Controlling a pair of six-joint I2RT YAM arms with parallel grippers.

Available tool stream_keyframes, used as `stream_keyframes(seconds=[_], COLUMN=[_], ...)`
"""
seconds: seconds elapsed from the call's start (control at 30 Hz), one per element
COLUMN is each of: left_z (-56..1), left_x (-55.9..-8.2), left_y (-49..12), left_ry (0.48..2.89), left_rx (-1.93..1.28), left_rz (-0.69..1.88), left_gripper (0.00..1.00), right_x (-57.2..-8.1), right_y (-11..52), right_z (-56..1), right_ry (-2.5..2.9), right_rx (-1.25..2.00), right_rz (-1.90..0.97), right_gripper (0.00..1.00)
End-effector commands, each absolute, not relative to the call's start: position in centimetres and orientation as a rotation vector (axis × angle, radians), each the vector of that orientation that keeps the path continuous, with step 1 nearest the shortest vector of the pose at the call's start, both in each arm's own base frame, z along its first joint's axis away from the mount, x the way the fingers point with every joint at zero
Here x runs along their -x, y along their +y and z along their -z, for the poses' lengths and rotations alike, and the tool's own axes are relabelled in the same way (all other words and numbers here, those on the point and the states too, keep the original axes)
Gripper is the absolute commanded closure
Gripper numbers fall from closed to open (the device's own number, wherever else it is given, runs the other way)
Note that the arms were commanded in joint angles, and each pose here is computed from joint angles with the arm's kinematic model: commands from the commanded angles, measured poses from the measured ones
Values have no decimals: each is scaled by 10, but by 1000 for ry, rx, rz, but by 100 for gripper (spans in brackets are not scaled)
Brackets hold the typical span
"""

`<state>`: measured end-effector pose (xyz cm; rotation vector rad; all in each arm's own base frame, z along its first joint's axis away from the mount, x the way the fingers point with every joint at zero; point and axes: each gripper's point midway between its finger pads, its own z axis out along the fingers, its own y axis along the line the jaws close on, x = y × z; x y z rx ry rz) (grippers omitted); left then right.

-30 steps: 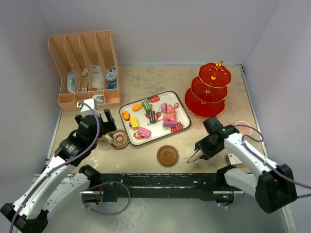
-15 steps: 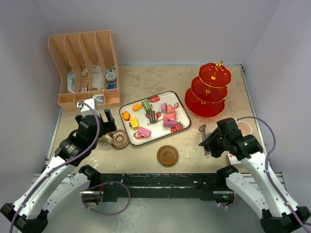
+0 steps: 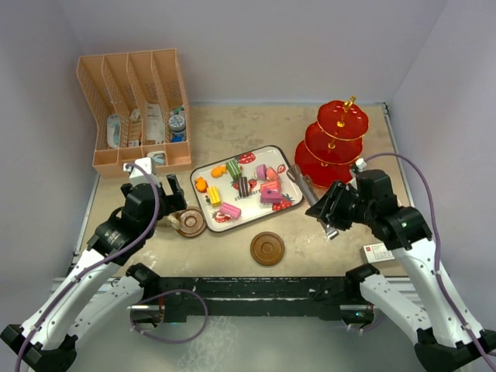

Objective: Serve the afternoon tea
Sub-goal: Pick up the clamp from the center of the board.

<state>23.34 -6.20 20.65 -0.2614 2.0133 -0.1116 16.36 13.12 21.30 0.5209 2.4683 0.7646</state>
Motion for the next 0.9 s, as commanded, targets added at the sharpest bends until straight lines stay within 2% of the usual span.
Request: stream_keyframes(seconds=[0.0,0.13,0.23,0.6,0.87], left_z=[-221,-231,-243,-291,-304], left_x=[-239,-242,-246,-259,-274], left_y=[-73,-92,-115,-218,-253], left_ry=[1969,1953,1919,1717,1642], left_rx=[253,292,326,530,664], left_rz=[182,327,499,1350,1520], left_gripper=[7,7,7,9,11], right_x=[-175,-185,-190,-203,-218], right_y=[163,167,174,224,256], right_z=[-240,-241,-241,-241,-258], right_ry=[2368,2346,2329,2272,2157], right_rx=[-153,-31,46,234,295], right_rz=[-966,-941,-929,-788,-599], right_gripper=[52,52,56,57,57])
